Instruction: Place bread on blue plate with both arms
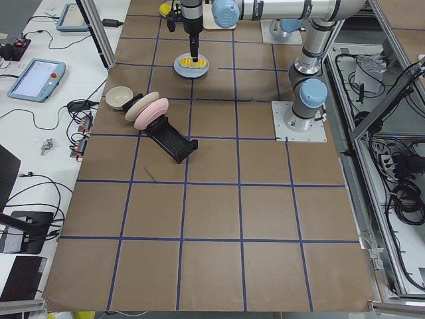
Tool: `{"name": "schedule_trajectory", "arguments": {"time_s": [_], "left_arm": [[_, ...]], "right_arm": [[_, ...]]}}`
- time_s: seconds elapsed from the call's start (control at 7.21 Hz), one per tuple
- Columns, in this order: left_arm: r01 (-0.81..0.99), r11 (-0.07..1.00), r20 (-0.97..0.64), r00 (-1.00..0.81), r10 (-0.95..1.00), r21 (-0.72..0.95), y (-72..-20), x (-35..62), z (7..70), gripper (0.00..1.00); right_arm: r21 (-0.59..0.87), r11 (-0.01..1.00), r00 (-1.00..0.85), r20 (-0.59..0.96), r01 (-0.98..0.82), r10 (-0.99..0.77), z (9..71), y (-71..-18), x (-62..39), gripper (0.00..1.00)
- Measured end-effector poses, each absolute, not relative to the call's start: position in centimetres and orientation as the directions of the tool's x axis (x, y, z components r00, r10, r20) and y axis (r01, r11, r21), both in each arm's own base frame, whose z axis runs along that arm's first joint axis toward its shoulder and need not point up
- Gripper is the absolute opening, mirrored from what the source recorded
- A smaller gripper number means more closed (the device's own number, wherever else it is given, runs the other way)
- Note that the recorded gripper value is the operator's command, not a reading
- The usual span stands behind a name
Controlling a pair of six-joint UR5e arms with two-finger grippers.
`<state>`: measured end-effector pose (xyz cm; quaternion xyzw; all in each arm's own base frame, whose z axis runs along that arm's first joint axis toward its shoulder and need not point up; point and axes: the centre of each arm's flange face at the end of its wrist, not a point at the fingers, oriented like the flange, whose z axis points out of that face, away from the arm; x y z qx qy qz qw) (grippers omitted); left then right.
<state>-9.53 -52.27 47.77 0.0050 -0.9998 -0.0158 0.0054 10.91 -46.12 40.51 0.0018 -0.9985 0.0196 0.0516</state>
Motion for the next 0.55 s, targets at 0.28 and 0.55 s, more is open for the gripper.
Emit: {"name": "schedule_trajectory", "arguments": {"time_s": [0.28, 0.55], "left_arm": [[-0.009, 0.999, 0.011, -1.000, -0.010, 0.033, -52.3, -9.5, 47.7, 1.00], [-0.009, 0.999, 0.011, -1.000, -0.009, 0.034, -52.2, -9.6, 47.7, 1.00]], "right_arm": [[-0.126, 0.992, -0.998, 0.070, -0.007, 0.002, 42.8, -46.6, 11.4, 1.00], [-0.162, 0.987, -1.000, 0.012, -0.007, -0.005, 45.8, -49.4, 12.1, 1.00]]}}
